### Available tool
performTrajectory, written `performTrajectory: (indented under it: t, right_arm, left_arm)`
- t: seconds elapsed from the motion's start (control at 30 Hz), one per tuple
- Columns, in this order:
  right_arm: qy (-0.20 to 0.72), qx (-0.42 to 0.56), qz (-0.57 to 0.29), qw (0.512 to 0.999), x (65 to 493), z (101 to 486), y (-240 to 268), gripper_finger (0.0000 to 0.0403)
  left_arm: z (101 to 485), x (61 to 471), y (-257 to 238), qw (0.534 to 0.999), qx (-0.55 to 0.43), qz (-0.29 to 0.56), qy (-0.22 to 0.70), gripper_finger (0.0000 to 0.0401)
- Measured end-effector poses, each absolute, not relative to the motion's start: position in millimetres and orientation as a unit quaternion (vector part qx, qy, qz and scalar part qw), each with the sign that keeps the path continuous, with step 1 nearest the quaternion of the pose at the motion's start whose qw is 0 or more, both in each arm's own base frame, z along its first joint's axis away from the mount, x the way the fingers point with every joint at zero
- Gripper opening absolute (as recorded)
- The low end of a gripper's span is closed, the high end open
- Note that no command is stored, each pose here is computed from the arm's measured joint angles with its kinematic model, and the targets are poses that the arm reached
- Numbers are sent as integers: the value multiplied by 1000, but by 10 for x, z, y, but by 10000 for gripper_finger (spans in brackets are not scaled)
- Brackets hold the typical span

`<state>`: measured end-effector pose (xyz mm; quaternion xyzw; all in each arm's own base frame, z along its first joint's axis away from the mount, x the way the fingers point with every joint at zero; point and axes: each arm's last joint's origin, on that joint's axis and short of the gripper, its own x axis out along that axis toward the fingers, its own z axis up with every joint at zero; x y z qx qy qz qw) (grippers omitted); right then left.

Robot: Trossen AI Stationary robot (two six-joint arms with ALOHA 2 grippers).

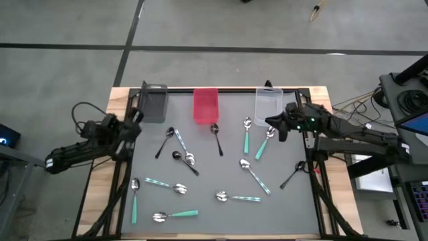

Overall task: Sort silverware by color (type)
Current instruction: Put the black spoon into the transparent bin

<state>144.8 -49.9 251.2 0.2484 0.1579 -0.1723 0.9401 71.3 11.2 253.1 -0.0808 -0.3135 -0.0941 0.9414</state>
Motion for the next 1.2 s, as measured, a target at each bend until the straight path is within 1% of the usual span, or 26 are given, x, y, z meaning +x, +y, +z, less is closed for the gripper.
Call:
performTrajectory:
  t: [0.1, 0.17, 0.33, 0.43, 0.57, 0.8, 1.0, 1.07, 1.2]
  right_arm:
    - [192, 280, -191, 921, 1499, 2601, -521, 38]
    - [223, 310, -208, 901, 1534, 2622, -535, 38]
    - [293, 383, -250, 840, 1610, 2701, -562, 38]
    - [326, 406, -267, 811, 1664, 2720, -580, 38]
    - [339, 425, -281, 791, 1746, 2770, -609, 38]
    - [342, 434, -286, 783, 1954, 2865, -684, 38]
    - [359, 442, -275, 775, 2221, 2929, -768, 38]
    - [376, 444, -274, 765, 2308, 2918, -795, 38]
    - [424, 455, -280, 731, 2431, 2885, -828, 38]
  left_arm:
    - [2480, 753, 164, 948, -107, -23, -299, 0]
    - [2448, 775, 179, 952, -116, -6, -283, 0]
    - [2433, 789, 202, 958, -78, 43, -273, 0]
    - [2429, 797, 223, 957, -52, 82, -272, 0]
    - [2423, 821, 231, 960, -24, 92, -264, 0]
    - [2447, 881, 251, 958, -9, 96, -269, 0]
    - [2636, 985, 267, 965, 15, 79, -251, 0]
    - [2702, 1041, 282, 972, 24, 80, -221, 0]
    - [2747, 1132, 310, 990, 31, 88, -106, 0]
